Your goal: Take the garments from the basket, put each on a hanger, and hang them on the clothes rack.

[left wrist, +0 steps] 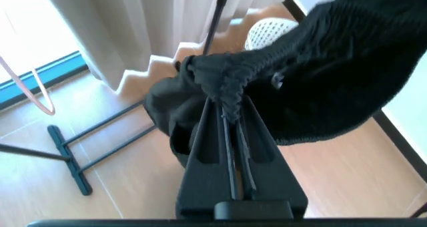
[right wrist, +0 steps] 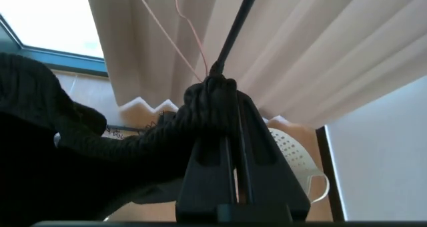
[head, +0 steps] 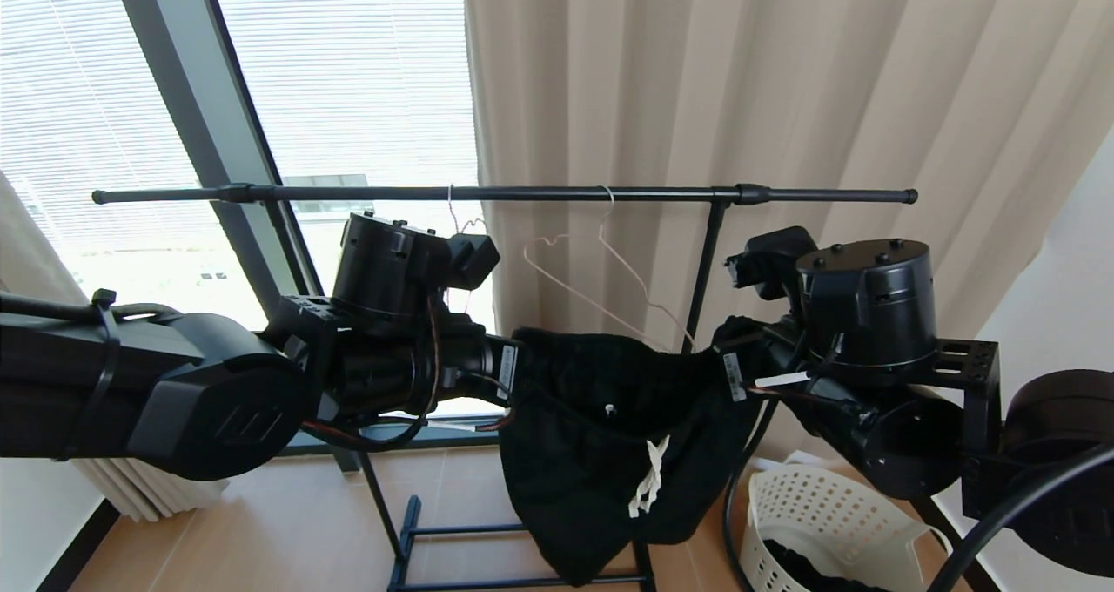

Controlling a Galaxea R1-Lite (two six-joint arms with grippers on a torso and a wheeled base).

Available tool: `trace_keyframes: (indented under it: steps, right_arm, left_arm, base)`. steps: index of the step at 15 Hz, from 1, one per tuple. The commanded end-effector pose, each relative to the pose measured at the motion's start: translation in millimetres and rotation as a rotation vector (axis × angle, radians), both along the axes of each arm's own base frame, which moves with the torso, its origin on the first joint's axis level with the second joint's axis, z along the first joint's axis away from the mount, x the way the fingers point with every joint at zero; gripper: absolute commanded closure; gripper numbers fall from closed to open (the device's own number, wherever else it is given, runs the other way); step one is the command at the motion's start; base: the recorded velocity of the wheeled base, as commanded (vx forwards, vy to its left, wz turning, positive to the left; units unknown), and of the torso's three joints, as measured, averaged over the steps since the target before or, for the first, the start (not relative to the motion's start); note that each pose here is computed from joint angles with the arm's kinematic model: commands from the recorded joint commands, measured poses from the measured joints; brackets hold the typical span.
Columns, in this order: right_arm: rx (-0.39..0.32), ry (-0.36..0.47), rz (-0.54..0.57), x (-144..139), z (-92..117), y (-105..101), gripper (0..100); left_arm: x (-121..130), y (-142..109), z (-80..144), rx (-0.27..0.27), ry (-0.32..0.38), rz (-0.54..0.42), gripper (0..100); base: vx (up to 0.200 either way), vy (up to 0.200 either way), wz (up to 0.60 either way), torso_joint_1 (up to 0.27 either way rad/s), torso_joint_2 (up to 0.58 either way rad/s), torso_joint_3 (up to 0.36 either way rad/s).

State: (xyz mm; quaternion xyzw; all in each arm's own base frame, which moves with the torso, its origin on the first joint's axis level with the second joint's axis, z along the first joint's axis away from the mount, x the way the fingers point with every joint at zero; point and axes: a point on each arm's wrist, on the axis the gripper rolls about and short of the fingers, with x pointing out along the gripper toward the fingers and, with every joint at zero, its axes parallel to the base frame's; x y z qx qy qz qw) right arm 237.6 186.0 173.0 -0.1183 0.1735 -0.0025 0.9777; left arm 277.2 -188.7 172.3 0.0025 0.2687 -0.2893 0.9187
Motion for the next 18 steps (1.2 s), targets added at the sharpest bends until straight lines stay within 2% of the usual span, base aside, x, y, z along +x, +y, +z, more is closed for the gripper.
trace_keyframes:
  steps: [1,3,4,5,6,7,8,10,12,15,18]
  right_arm:
    - [-0.016,0.015,0.001,-2,-5,-2,0]
    - [-0.047,0.029,0.007,-5,-9,-6,0]
    - [-0.077,0.043,0.015,-9,-13,-10,0]
    - [-0.142,0.067,0.051,-21,-18,-20,0]
    - [-0.165,0.082,0.081,-25,-21,-23,0]
    - [-0.194,0.124,0.188,-34,-28,-28,0]
    - [-0.200,0.140,0.216,-37,-31,-30,0]
    - [-0.227,0.169,0.306,-49,-36,-35,0]
    - [-0.164,0.198,0.507,-64,-35,-36,0]
    - [-0.087,0.196,0.647,-73,-29,-39,0]
    - [-0.051,0.189,0.706,-76,-25,-39,0]
  left_arm:
    - [0,-3,-1,-0.009,-0.001,-0.003,100]
    - [1,-6,1,-0.029,-0.005,0.007,100]
    - [1,-6,2,-0.040,-0.008,0.013,100]
    - [2,-7,7,-0.077,-0.034,0.033,100]
    - [3,-8,8,-0.089,-0.044,0.040,100]
    - [5,-8,12,-0.116,-0.066,0.059,100]
    - [5,-8,13,-0.124,-0.072,0.067,100]
    - [5,-10,20,-0.176,-0.097,0.083,100]
    - [7,-12,22,-0.192,-0.135,0.117,100]
    - [8,-13,21,-0.189,-0.139,0.125,100]
    - [6,-18,20,-0.196,-0.156,0.126,100]
  base:
    - [0.000,0.000,0.00,0.000,0.00,0.000]
    - [0.000,0.000,0.00,0.000,0.00,0.000]
    - [0.000,0.000,0.00,0.000,0.00,0.000]
    - [0.000,0.000,0.00,0.000,0.00,0.000]
    - [0.000,0.000,0.00,0.000,0.00,0.000]
    - [0.000,0.000,0.00,0.000,0.00,0.000]
    - [0.000,0.000,0.00,0.000,0.00,0.000]
    - [0.000,0.000,0.00,0.000,0.00,0.000]
    - [0.000,0.000,0.00,0.000,0.00,0.000]
    - [0.000,0.000,0.00,0.000,0.00,0.000]
    - [0.000,0.000,0.00,0.000,0.00,0.000]
